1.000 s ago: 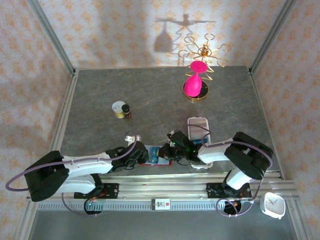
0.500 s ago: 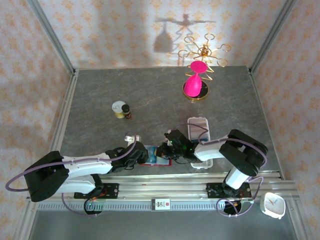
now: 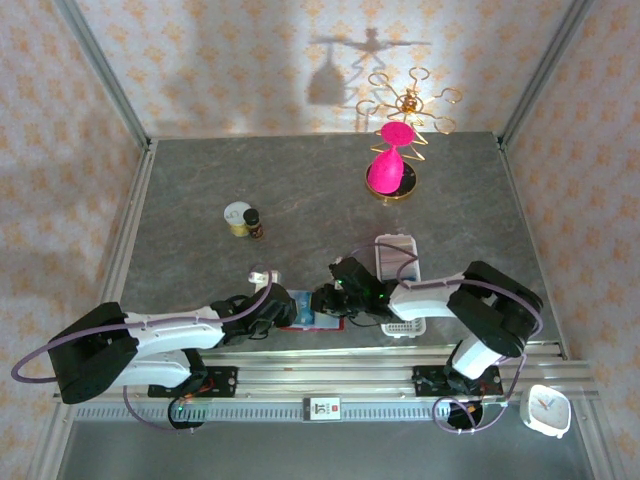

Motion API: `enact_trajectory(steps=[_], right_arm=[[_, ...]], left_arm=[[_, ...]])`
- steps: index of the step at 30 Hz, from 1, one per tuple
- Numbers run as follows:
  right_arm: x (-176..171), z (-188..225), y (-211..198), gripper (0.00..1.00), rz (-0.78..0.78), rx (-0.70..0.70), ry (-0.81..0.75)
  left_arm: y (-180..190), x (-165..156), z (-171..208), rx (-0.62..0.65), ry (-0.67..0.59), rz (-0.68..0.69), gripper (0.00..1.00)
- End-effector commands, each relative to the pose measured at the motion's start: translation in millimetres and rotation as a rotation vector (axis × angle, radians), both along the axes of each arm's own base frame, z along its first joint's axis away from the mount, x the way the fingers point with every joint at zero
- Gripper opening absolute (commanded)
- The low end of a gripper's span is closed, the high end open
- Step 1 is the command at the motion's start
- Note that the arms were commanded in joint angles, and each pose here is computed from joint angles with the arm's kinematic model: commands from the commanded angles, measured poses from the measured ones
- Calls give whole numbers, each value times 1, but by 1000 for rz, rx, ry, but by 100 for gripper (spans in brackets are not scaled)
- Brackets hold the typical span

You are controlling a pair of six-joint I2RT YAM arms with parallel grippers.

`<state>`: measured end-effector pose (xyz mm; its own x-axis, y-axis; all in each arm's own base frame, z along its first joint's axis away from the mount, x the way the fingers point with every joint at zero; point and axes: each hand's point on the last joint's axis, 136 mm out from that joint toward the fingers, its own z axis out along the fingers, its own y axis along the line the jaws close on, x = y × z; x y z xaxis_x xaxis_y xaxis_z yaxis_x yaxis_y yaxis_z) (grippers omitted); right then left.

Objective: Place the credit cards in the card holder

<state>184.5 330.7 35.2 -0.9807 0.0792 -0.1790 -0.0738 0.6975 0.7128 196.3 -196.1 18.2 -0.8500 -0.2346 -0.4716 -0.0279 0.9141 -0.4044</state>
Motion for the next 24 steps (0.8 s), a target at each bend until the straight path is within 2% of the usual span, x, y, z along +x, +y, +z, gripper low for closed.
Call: enact_trajectory(steps=[1, 4, 10, 14, 18, 24], right_arm=[[6, 1, -12, 24, -41, -66, -41], [6, 1, -10, 23, -39, -50, -35], [4, -6, -4, 12, -15, -54, -13], [3, -9, -2, 9, -8, -68, -6], [2, -9, 3, 8, 1, -67, -6], [1, -4, 16, 7, 12, -39, -10]], left_arm=[[1, -16, -17, -10, 73, -26, 33], [0, -16, -16, -17, 69, -31, 33], [-3, -16, -11, -64, 49, -29, 37], [-4, -17, -7, -108, 34, -25, 38], [-10, -17, -3, -169, 22, -34, 39], [-10, -19, -3, -182, 22, -32, 40]])
